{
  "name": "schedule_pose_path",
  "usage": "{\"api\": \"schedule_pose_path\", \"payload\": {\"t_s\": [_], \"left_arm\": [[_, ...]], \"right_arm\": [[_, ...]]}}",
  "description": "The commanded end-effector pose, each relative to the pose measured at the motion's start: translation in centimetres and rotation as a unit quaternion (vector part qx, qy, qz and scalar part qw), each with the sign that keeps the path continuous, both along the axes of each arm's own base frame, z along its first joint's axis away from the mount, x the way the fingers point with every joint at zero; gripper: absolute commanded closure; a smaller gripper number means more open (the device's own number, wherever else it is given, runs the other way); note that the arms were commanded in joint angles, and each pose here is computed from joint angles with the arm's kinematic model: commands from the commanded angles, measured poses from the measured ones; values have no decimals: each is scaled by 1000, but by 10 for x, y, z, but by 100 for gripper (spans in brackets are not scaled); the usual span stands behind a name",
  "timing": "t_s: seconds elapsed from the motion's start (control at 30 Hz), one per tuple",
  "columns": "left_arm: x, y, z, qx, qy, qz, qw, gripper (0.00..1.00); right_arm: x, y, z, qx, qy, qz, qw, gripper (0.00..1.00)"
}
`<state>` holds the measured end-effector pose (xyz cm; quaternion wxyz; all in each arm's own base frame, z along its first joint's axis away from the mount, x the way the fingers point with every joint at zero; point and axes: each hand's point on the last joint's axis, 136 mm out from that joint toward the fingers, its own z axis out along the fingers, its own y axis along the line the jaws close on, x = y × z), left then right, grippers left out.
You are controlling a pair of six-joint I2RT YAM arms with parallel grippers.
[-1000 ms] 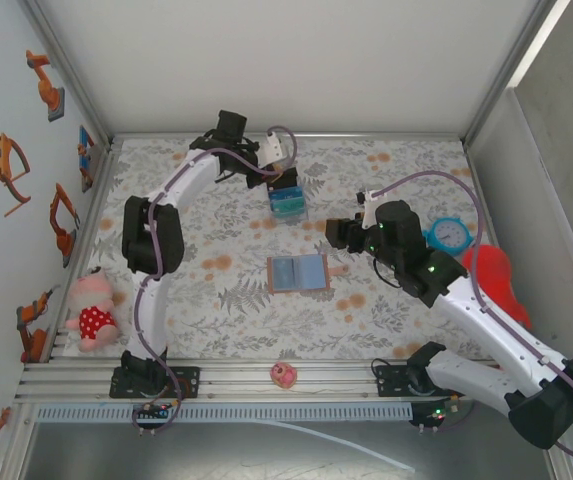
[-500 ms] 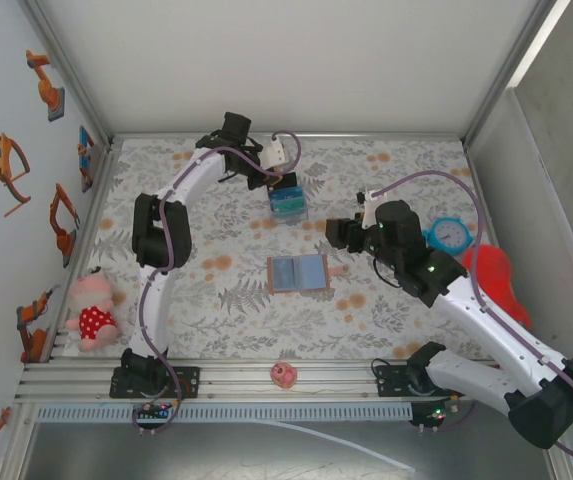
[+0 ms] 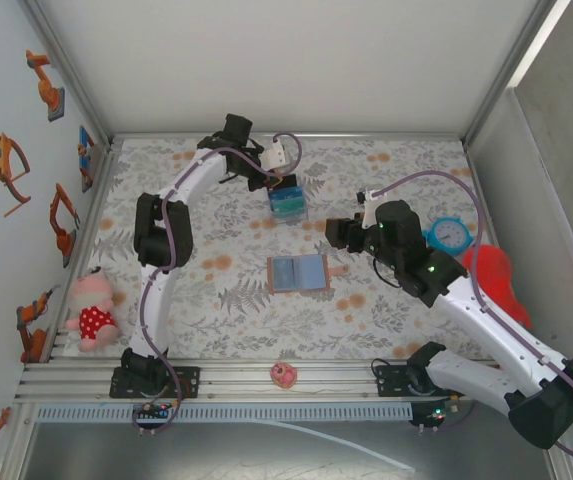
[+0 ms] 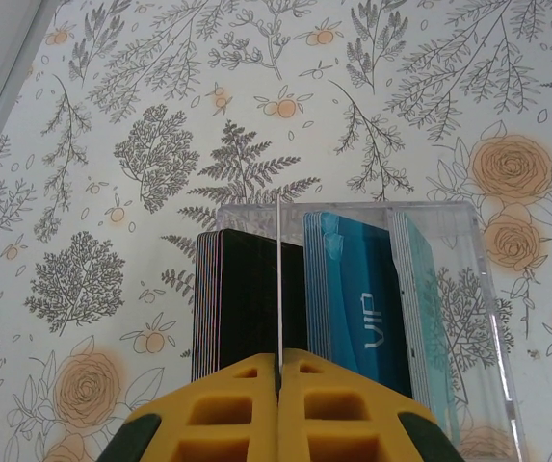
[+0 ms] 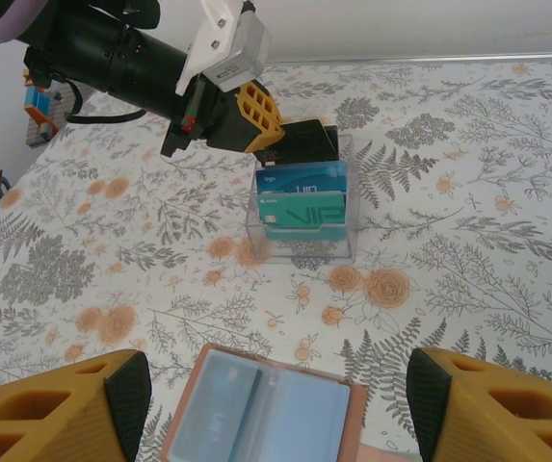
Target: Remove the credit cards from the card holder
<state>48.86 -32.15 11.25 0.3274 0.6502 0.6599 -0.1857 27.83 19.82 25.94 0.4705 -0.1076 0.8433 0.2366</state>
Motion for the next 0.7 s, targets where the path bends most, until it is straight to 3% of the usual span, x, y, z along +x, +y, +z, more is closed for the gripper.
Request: {"api": "schedule_pose_path", "payload": {"t_s": [0.0, 0.17, 0.57, 0.67], "left_arm": [[0, 1, -4, 9, -1, -8, 1000, 93], [0, 0, 3, 7, -7, -6, 1000, 85], [-15, -4, 51, -20, -37, -6, 999, 82], [-19, 0, 74, -45, -57, 21, 997, 71]], "right_arm": [[-2, 4, 18, 24, -16, 8, 1000, 30], [-4, 7, 19, 28, -17, 17, 999, 30], [-6, 5, 15, 26, -13, 14, 999, 31], [-9, 8, 13, 28, -8, 25, 999, 34]]}}
